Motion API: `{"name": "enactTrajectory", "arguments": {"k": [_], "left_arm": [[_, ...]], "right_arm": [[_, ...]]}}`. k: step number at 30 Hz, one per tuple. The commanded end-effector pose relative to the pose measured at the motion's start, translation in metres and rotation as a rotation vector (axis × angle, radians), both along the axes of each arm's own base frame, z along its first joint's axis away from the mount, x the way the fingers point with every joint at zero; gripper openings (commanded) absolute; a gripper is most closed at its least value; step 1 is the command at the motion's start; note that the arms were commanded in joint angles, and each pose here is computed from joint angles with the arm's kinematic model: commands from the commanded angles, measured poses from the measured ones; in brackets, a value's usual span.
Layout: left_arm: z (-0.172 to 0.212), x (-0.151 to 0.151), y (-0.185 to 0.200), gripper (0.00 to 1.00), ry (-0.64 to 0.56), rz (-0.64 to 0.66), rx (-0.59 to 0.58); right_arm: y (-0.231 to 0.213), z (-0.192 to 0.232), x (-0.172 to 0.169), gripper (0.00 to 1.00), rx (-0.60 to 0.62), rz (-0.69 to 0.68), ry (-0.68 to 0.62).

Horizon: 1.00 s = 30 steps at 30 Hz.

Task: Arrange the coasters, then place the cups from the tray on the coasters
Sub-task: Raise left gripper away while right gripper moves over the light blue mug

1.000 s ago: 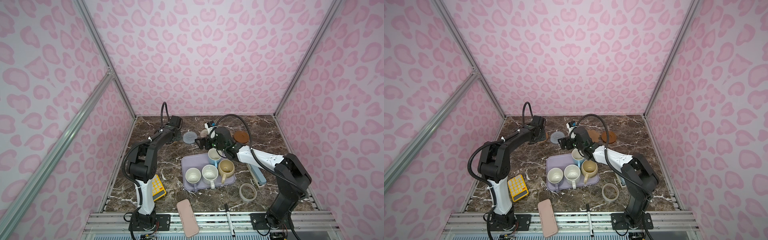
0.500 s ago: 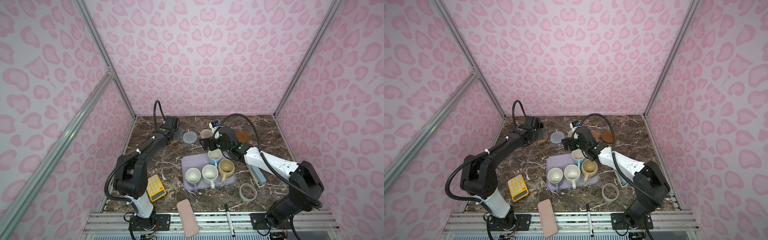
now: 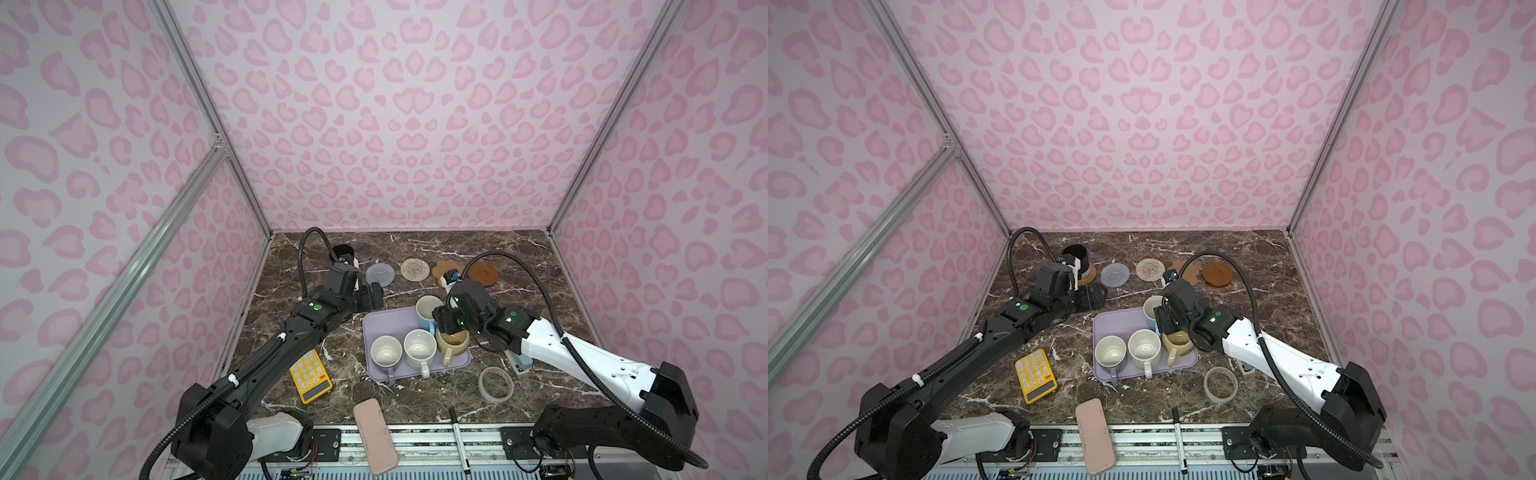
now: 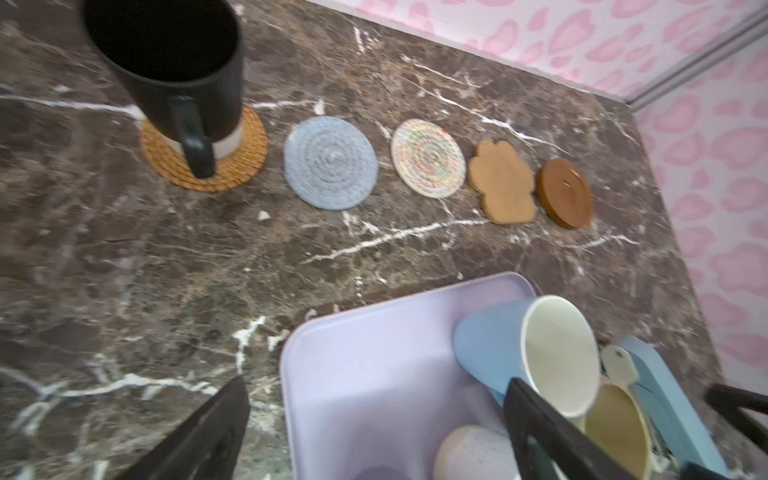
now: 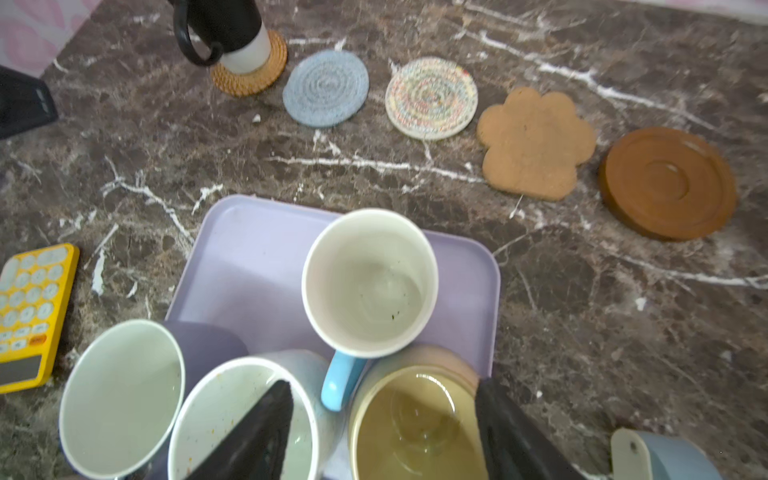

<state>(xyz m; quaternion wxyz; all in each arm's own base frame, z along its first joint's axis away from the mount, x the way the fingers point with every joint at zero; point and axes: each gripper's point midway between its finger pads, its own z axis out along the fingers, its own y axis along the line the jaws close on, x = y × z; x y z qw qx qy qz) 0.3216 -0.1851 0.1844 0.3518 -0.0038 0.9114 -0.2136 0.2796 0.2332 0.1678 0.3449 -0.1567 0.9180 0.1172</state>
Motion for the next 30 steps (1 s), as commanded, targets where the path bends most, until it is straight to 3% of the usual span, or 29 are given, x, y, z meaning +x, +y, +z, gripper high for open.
{"name": "enactTrajectory", "arguments": {"k": [1, 7, 18, 30], "left_arm": [[0.011, -0.016, -0.037, 0.97, -0.018, -0.128, -0.139], [0.013, -0.027, -0.046, 0.97, -0.029, -0.152, -0.144], [0.006, -0.028, -0.055, 0.97, -0.017, -0.16, -0.189], [0.004, -0.025, -0.059, 0.97, -0.018, -0.155, -0.198]], "right_arm": [[0.005, -0.01, -0.008, 0.59, 0.006, 0.024, 0.042], [0.024, -0.031, -0.009, 0.45, 0.008, 0.079, 0.11], [0.03, -0.052, -0.002, 0.3, -0.039, 0.062, 0.159], [0.031, -0.059, 0.006, 0.25, -0.061, 0.025, 0.168]]}}
